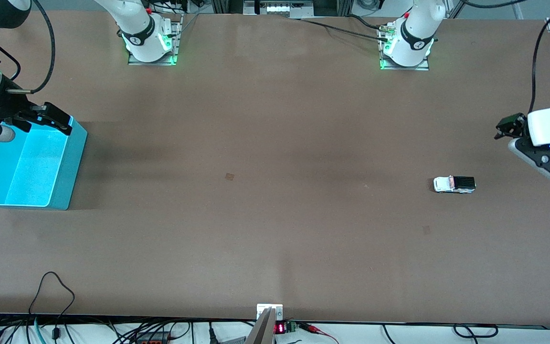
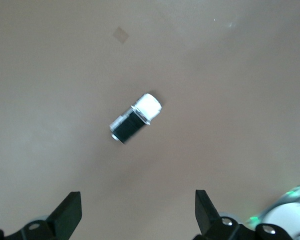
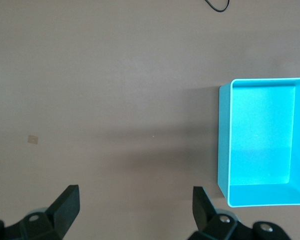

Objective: Wind and store white jeep toy
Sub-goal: 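Move the left gripper over the white toy jeep, then lower the left gripper and grasp the white toy jeep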

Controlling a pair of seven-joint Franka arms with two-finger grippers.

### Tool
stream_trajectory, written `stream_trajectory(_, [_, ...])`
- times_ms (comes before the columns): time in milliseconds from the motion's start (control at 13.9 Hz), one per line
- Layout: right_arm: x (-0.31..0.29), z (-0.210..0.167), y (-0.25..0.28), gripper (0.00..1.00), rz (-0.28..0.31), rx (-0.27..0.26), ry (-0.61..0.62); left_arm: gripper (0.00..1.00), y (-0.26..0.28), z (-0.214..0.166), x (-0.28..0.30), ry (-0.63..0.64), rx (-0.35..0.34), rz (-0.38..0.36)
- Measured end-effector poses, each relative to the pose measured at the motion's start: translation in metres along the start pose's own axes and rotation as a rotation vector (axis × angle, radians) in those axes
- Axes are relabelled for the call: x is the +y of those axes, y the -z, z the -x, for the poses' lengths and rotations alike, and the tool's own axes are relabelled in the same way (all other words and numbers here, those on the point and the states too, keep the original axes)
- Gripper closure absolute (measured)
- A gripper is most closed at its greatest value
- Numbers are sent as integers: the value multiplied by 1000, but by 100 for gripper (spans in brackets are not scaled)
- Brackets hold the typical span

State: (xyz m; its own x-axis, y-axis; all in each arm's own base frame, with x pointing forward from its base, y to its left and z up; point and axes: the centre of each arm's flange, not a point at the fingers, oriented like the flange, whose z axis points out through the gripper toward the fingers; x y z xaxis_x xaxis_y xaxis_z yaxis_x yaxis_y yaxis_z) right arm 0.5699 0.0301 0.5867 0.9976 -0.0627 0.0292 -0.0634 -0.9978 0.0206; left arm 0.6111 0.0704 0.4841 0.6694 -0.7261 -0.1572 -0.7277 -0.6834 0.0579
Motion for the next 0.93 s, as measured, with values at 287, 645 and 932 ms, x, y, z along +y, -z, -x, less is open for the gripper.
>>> stream_trajectory(287, [0,0,0,0,0,0,1,0,-73,-8,-21,-276,28,-45])
stream_trajectory(645, [0,0,0,0,0,0,1,0,-167,14,-22,-474,51,-82])
stream_trajectory(932, [0,0,0,0,0,-1,2,0,-234,9,-25,-616,58,-103])
